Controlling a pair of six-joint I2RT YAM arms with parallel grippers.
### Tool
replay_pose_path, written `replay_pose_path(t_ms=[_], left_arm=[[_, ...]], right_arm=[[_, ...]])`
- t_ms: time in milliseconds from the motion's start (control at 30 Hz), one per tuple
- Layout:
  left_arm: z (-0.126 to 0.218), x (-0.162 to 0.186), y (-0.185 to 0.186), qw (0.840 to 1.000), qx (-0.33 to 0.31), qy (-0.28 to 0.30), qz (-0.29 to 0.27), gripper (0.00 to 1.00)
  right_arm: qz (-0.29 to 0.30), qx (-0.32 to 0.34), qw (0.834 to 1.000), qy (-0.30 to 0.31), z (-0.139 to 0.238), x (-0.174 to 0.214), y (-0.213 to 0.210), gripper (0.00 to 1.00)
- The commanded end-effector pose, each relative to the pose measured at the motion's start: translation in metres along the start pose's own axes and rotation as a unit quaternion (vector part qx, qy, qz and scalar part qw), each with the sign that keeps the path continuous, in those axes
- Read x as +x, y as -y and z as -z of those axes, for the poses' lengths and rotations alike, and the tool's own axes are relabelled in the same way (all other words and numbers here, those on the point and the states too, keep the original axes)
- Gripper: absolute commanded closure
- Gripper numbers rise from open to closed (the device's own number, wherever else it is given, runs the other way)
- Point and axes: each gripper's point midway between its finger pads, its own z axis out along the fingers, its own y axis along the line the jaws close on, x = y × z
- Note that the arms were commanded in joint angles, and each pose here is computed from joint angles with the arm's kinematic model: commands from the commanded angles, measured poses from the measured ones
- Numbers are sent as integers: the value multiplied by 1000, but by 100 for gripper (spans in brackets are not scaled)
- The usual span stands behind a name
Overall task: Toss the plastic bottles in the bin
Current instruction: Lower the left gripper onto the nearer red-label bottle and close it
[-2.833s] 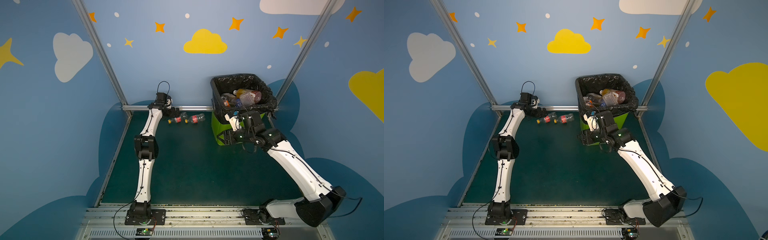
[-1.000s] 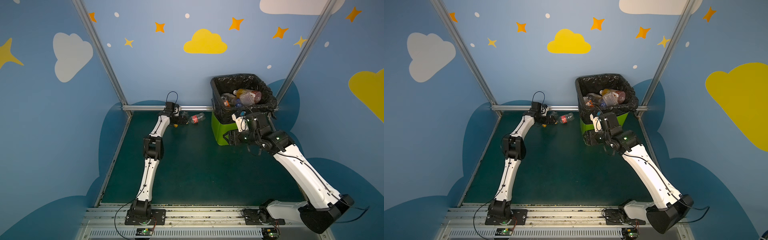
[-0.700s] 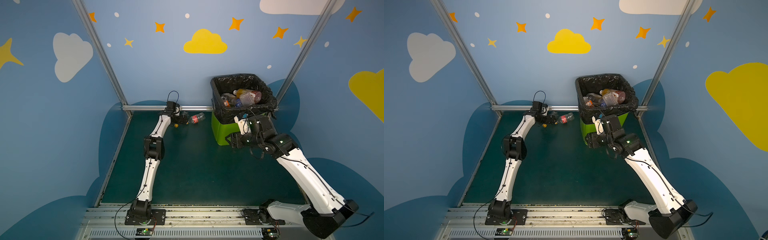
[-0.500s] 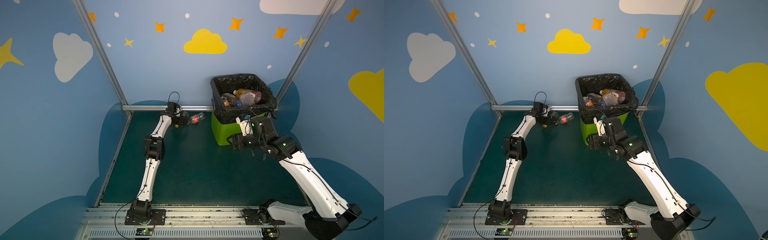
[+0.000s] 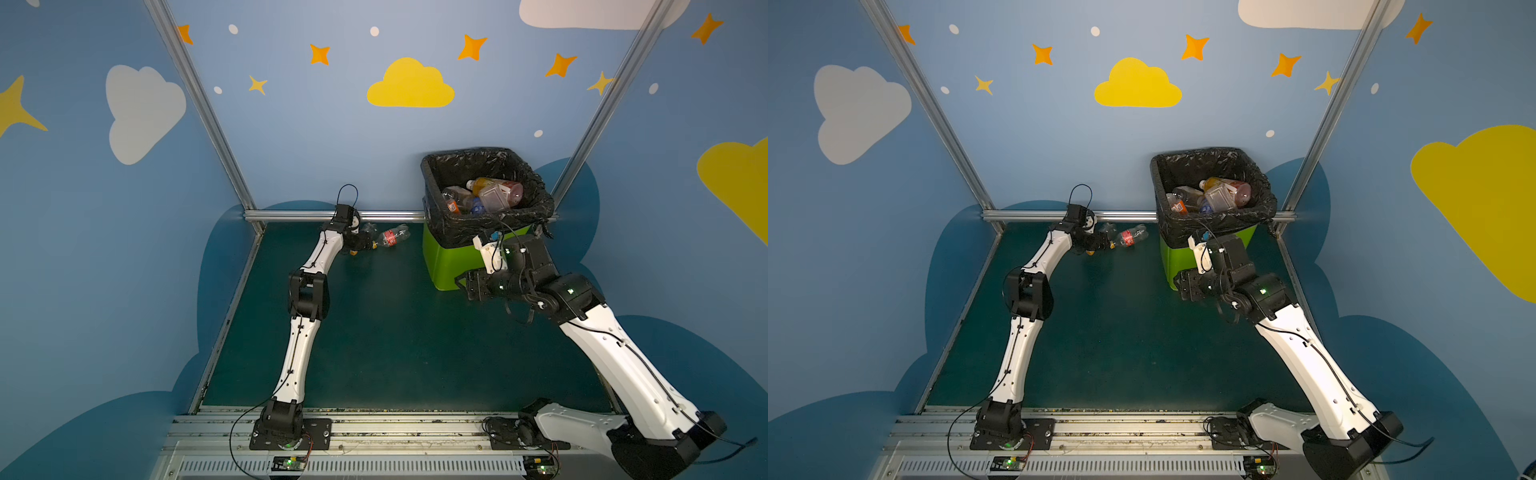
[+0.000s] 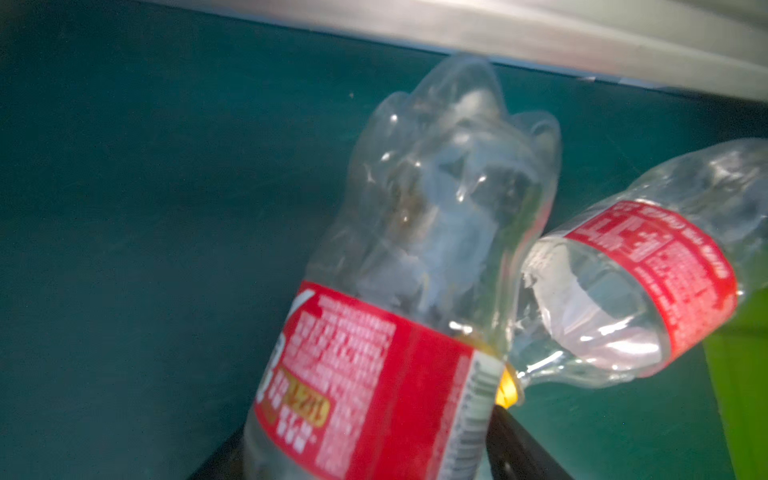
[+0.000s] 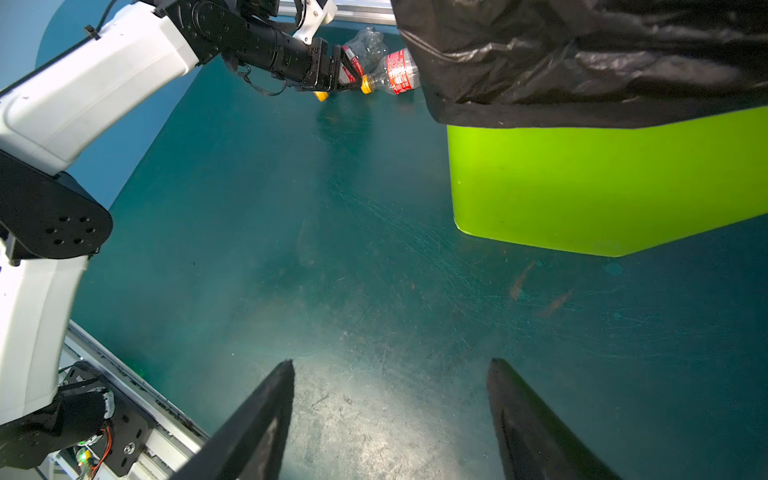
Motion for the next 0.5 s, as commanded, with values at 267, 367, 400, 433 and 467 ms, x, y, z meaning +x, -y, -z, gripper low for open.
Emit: replay_pose_path(t_ms=[267,367,400,433,467], left_arm=[[24,-9,0,1000,-25,7,8,33],[30,-7,1,1000,-27,0,9,35],[32,-5,1,1000,-27,-4,9,37],[34,-4,2,1000,-28,-6,8,38],[37,-4,2,1000,-28,-8,7,39]], right_arm=[[6,3,1000,-4,8,9,4,26],[7,4,1000,-5,8,11,5,26],[8,4,1000,-5,9,11,5,26],[8,3,1000,-4,8,10,5,26],[10,3,1000,-3,9,10,5,26]])
